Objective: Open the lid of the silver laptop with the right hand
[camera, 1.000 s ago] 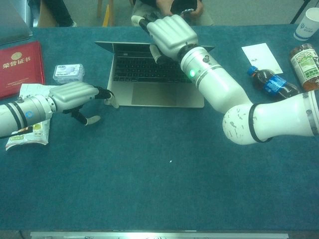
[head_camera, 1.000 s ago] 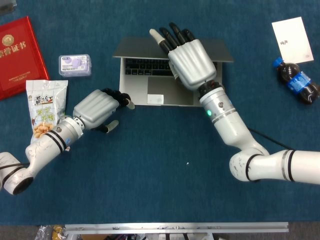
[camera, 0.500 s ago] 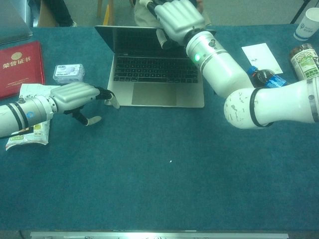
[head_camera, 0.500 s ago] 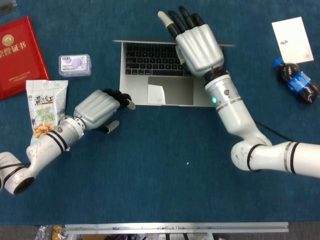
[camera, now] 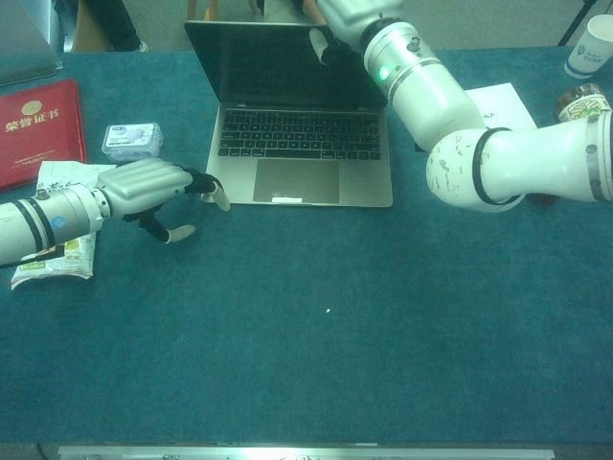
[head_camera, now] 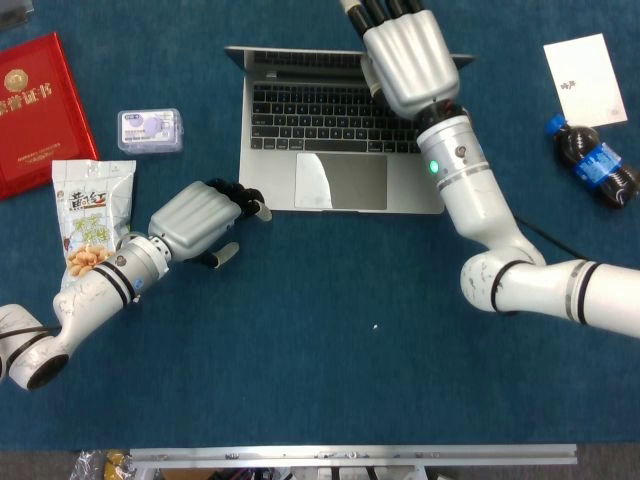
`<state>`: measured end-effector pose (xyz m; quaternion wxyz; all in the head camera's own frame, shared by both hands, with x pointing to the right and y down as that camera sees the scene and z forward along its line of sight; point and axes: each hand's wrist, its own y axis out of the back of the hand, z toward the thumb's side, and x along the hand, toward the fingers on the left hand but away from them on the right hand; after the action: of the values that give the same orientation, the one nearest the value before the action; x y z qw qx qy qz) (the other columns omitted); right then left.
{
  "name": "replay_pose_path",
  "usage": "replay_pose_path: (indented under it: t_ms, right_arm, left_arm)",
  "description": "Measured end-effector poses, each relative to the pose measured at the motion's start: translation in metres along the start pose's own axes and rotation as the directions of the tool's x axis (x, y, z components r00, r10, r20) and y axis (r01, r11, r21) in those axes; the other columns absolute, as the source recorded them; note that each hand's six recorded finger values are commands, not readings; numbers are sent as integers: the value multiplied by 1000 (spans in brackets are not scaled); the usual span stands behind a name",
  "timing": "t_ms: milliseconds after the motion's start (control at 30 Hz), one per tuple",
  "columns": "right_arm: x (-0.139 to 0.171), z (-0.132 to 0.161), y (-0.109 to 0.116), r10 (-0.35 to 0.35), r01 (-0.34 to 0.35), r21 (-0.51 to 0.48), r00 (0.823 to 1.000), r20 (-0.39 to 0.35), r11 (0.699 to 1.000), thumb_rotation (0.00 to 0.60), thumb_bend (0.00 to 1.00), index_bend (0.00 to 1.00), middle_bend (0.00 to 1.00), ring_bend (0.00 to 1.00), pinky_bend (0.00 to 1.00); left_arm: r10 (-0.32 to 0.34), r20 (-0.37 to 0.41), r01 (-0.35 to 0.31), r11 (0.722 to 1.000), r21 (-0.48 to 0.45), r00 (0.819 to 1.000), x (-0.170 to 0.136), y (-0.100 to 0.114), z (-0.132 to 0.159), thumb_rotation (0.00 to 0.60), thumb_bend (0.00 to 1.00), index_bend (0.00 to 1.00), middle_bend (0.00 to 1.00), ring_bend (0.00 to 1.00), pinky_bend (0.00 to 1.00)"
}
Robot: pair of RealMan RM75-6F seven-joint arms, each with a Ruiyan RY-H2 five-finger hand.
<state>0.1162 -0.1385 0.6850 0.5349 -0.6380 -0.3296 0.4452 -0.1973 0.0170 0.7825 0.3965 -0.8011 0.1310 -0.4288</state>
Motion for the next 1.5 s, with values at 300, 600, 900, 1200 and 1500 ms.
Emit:
replay_pose_path:
  t_ms: [300, 600, 900, 1200, 1500]
  right_arm:
    - [-12, -14, 8, -17, 18, -14, 999, 44, 1000, 600, 354, 36, 126, 32, 198]
    - [-24, -28, 15, -35, 36, -6, 996, 83, 999, 600, 322, 36, 129, 32, 199]
    - [-34, -48, 20, -50, 50, 3, 990, 133, 999, 600, 322, 36, 135, 35, 199]
    - [-42, -73, 22, -61, 57, 25, 979, 196, 998, 600, 322, 38, 139, 39, 199]
    - [-48, -96, 21, -68, 59, 46, 967, 247, 997, 600, 322, 40, 141, 42, 199]
  left_arm:
    - [-9, 1, 9, 1000, 8, 1000, 0, -2, 2, 600, 417, 255, 214, 182, 213]
    - [-13, -1, 13, 1000, 14, 1000, 0, -1, 2, 600, 417, 255, 214, 182, 213]
    - [-19, -2, 20, 1000, 19, 1000, 2, -3, 3, 600, 417, 255, 214, 182, 213]
    - [-24, -1, 24, 999, 25, 1000, 2, -4, 4, 600, 417, 255, 214, 182, 213]
    - [-27, -3, 27, 999, 27, 1000, 4, -5, 4, 600, 417, 255, 214, 182, 213]
